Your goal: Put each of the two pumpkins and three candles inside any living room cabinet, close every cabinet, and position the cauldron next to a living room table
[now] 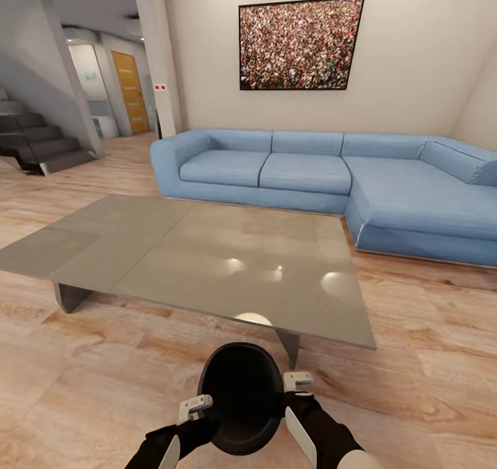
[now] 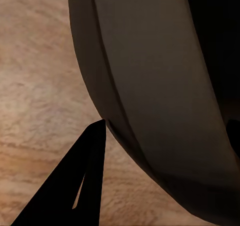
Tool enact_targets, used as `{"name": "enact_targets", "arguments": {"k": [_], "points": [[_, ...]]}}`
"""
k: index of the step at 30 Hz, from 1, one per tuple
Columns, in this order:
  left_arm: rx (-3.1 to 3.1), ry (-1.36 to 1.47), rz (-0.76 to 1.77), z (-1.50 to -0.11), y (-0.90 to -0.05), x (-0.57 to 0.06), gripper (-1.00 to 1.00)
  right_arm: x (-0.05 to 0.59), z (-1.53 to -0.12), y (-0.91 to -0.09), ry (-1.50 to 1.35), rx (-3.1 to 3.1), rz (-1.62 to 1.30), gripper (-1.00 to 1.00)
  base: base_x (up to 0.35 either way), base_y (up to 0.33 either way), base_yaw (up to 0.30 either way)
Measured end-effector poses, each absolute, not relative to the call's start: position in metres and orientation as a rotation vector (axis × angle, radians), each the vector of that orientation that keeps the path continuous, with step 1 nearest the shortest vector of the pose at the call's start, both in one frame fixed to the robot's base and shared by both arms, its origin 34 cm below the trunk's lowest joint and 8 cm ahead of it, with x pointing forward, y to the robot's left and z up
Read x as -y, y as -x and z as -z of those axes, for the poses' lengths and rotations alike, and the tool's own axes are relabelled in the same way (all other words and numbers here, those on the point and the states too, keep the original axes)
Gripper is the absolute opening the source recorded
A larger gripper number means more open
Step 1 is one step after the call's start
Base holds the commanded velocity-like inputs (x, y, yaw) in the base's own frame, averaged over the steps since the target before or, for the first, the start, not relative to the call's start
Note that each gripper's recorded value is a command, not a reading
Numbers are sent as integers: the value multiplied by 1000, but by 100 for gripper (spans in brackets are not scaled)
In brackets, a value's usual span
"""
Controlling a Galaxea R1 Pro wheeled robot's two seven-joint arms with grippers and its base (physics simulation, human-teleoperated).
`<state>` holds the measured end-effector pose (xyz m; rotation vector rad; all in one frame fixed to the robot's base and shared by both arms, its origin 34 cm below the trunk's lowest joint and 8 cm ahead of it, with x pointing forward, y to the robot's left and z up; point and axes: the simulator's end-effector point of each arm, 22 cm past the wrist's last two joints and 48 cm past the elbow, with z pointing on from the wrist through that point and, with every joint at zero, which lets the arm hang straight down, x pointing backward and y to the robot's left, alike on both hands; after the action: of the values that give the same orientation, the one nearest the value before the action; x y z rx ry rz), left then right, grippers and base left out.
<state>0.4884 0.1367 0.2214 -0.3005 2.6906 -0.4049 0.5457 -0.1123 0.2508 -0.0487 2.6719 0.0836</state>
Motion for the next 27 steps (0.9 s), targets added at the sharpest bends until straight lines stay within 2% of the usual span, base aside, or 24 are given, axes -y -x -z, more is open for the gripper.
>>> {"name": "enact_targets", "arguments": {"k": [27], "points": [[-2721, 310, 404, -209, -480, -137, -100, 112, -237, -538, 48, -2702, -85, -100, 17, 0, 0]]}}
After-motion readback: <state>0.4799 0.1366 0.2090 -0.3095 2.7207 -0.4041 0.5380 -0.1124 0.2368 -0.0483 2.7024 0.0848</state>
